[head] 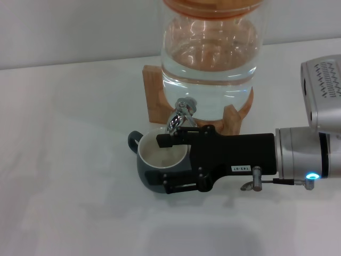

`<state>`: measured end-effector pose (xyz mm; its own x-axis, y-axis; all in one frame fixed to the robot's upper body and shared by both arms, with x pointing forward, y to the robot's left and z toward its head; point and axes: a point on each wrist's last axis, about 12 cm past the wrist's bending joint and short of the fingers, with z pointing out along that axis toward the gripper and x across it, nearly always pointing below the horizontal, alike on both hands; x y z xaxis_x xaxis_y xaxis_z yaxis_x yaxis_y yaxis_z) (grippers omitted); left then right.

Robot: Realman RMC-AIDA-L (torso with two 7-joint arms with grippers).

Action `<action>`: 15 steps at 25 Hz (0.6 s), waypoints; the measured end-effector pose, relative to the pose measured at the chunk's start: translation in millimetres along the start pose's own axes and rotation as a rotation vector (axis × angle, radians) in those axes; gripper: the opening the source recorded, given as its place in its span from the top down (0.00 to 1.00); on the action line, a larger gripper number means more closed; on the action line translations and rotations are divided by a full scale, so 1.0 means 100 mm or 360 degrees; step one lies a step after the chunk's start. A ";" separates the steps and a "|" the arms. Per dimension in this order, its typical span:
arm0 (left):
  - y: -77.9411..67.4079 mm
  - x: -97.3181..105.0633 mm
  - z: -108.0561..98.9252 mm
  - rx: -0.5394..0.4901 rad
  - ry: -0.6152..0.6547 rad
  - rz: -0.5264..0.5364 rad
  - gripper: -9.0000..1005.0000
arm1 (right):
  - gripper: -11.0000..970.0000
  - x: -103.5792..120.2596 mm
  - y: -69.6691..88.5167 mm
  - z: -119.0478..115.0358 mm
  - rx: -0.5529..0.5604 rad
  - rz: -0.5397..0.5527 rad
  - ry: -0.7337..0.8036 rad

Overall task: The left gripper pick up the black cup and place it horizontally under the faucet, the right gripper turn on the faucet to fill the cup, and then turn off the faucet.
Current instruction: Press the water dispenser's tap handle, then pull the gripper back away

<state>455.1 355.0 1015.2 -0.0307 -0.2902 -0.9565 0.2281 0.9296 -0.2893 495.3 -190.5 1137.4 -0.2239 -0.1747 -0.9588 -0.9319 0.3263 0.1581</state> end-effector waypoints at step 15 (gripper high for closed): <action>0.01 0.00 -0.01 0.0000 0.0003 0.0010 0.56 | 0.18 0.06 -0.04 -0.16 0.0049 0.0032 -0.0006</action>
<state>454.4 356.2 1015.2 -0.0310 -0.2842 -0.9583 0.2282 0.9314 -0.2836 493.4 -207.4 1135.0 -0.2414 -0.1641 -0.9565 -0.9181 0.3580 0.1703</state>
